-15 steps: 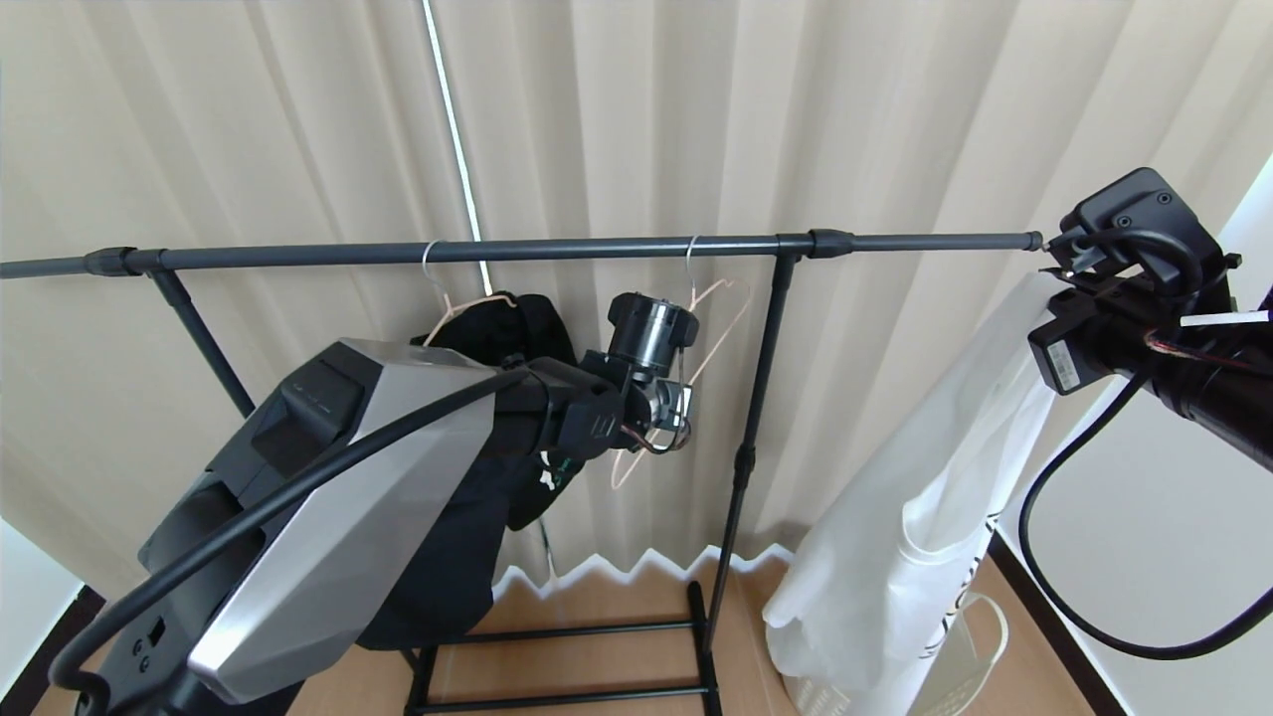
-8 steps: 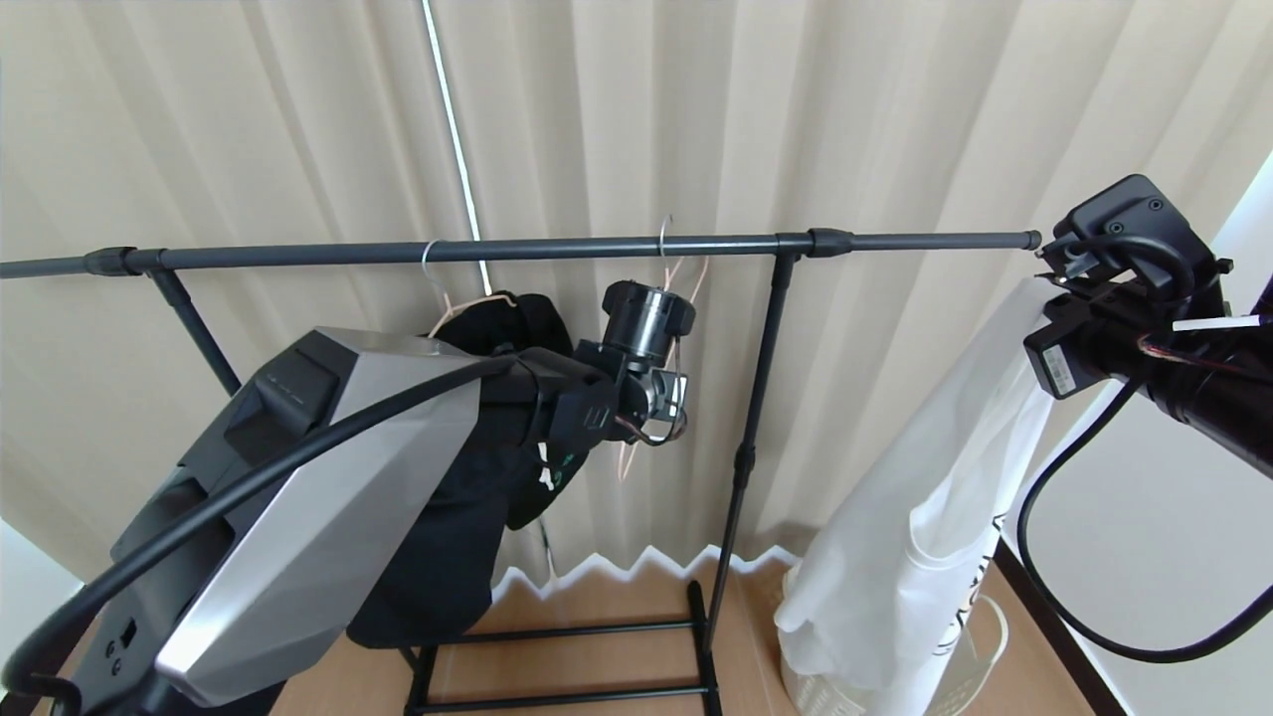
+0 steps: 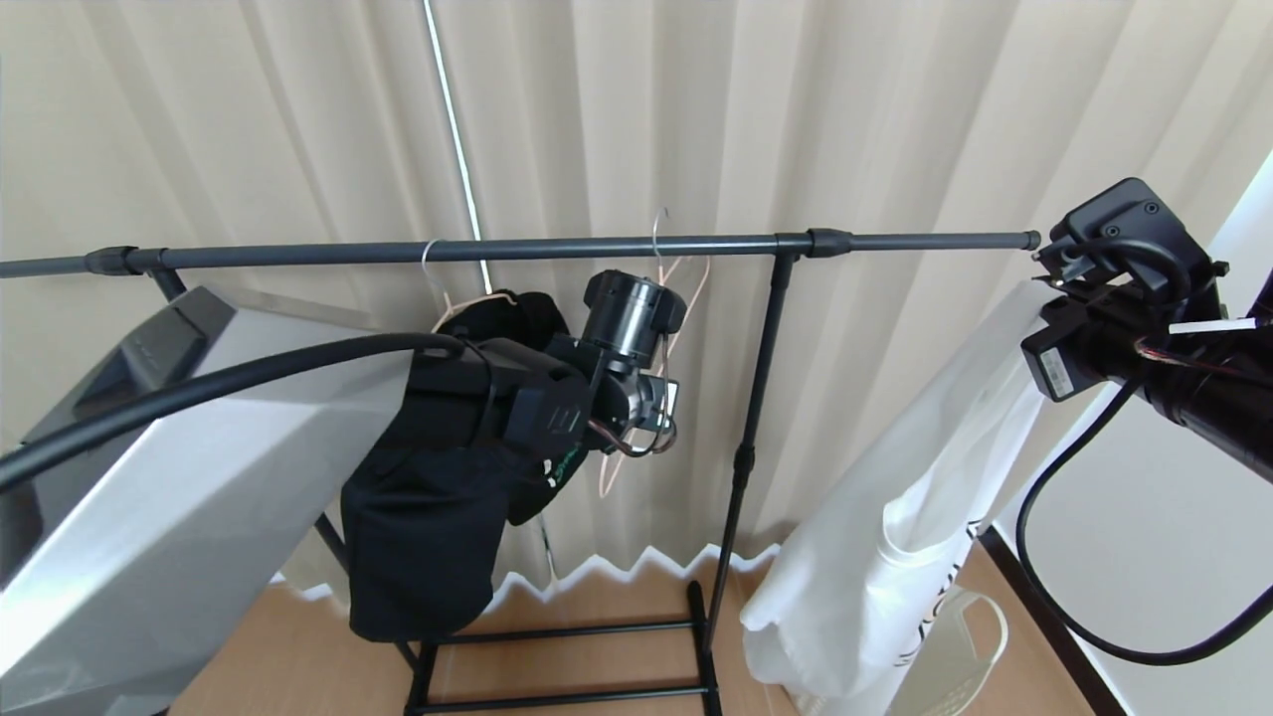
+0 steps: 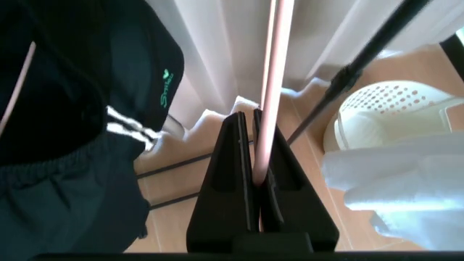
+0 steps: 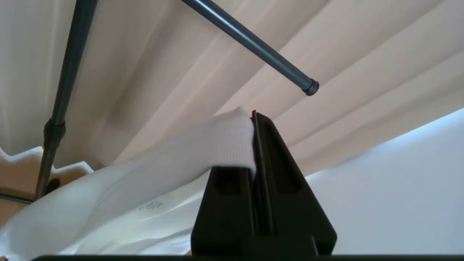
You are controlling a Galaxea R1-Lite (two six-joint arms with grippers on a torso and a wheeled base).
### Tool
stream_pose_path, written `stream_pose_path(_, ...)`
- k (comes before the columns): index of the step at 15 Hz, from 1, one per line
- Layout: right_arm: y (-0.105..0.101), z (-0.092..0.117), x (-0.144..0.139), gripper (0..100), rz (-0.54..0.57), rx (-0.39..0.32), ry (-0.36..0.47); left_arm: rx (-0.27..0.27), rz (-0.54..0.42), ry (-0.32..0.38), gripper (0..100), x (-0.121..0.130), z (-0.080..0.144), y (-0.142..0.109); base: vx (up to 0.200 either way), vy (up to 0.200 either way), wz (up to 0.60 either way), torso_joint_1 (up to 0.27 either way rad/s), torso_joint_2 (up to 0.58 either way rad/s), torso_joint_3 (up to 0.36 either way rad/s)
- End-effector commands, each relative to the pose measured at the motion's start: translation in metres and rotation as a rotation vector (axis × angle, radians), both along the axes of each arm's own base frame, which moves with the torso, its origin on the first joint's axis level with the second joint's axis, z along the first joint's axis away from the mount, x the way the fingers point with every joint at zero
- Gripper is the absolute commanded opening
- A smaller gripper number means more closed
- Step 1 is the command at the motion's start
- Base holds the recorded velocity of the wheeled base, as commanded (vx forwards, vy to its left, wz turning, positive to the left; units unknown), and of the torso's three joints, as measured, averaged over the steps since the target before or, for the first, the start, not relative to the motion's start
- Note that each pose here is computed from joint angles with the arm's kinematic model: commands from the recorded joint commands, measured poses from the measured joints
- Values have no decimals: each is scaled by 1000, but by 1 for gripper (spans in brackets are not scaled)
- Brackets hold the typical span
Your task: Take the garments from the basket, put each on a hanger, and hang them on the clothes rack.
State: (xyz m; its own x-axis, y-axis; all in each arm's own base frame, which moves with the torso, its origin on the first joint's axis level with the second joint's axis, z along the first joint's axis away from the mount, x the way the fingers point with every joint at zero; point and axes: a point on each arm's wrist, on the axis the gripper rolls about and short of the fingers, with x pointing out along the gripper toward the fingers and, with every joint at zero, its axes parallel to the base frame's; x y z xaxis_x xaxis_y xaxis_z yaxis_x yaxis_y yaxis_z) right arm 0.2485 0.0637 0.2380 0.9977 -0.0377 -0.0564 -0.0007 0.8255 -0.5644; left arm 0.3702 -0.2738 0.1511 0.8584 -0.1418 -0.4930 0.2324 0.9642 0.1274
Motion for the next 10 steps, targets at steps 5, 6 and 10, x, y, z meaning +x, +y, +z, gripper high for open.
stream_pose_path(5,25,-7,3,0,86,-1,19,6,-37,13,0,-64,39,35,0,0,0,0,0,0)
stream_pose_path(6,31,-9,5,0,94,0,18,10,-40,19,0,-78,42,45,0,0,0,0,0,0)
stream_pose_path(10,38,-19,23,0,-8,26,-51,10,-118,-10,0,-141,23,88,0,0,0,0,0,0)
